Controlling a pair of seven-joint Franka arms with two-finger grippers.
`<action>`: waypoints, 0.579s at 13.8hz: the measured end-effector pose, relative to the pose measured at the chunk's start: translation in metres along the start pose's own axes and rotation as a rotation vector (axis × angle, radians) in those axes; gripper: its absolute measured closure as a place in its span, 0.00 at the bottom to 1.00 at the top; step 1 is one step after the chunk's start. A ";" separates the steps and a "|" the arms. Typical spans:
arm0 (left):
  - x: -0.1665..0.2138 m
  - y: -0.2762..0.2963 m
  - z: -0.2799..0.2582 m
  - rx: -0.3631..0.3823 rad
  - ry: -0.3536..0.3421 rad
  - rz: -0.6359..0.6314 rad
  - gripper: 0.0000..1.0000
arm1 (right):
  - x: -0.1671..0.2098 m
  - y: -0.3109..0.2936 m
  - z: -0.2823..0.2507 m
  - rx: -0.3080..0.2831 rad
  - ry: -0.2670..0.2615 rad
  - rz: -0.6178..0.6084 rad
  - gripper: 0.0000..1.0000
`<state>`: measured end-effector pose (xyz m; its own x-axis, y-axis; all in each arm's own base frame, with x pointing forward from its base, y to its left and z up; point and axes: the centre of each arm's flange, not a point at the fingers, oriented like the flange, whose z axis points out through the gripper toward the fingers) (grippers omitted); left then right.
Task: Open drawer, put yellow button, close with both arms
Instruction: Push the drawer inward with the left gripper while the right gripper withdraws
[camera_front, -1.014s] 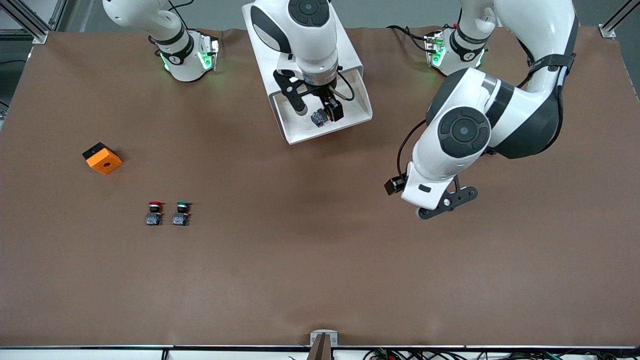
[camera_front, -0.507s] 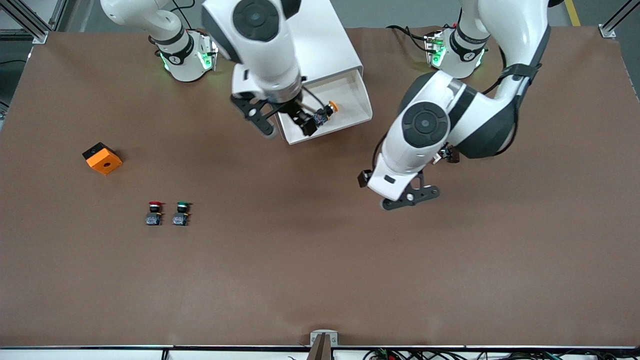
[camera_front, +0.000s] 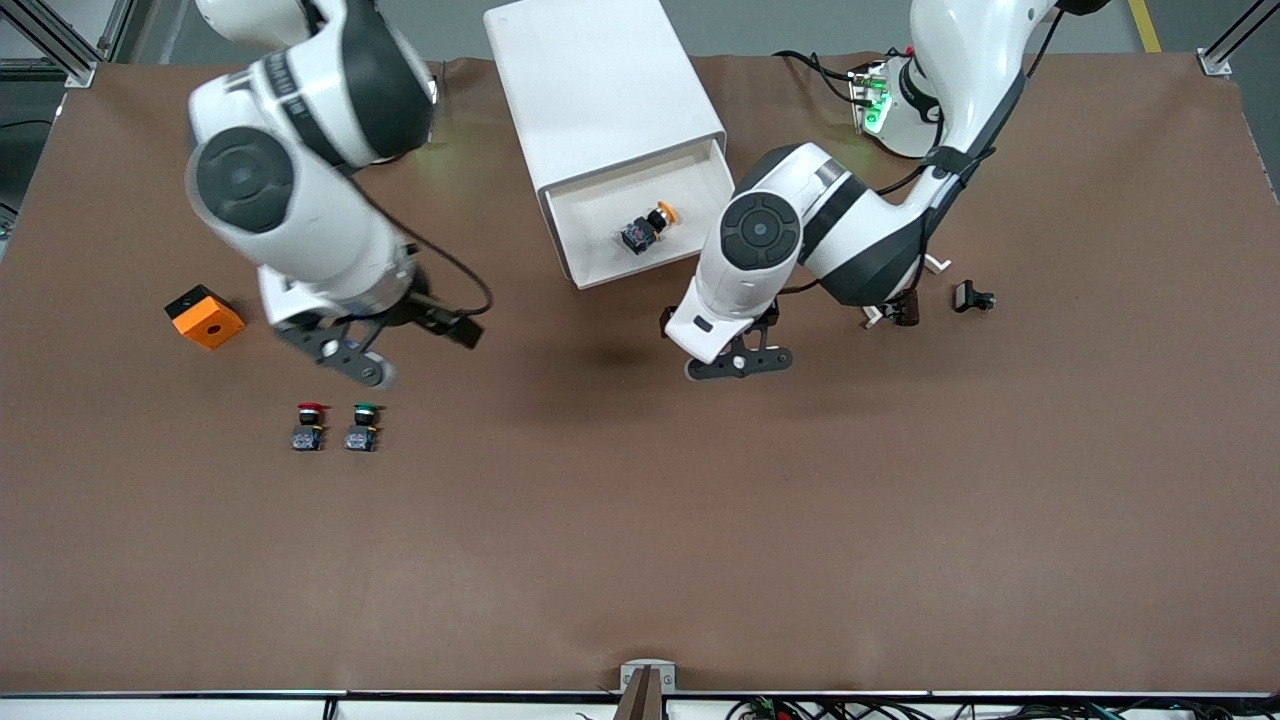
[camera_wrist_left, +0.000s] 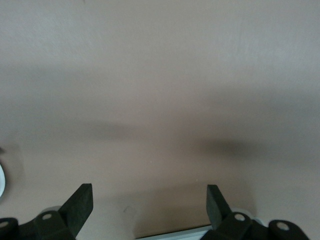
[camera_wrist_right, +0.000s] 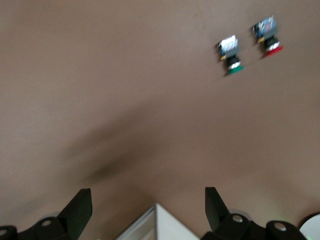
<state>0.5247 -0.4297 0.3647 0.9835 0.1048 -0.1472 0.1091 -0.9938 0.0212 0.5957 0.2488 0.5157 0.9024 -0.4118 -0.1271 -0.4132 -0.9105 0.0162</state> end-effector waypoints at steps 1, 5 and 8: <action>-0.007 0.004 0.006 0.004 -0.013 0.011 0.00 | 0.020 0.021 -0.003 -0.002 0.001 -0.049 0.00; -0.037 0.017 0.027 0.003 -0.090 0.012 0.00 | 0.090 0.115 -0.016 -0.036 0.014 -0.253 0.00; -0.059 0.035 0.036 -0.015 -0.124 -0.033 0.00 | 0.122 0.171 -0.022 -0.061 0.025 -0.367 0.00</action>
<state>0.4654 -0.4720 0.3386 0.9541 0.1307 -0.2696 0.1436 -0.9892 0.0287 0.6377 0.0424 0.5252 0.9922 -0.0574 -0.1109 -0.0541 -0.9980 0.0330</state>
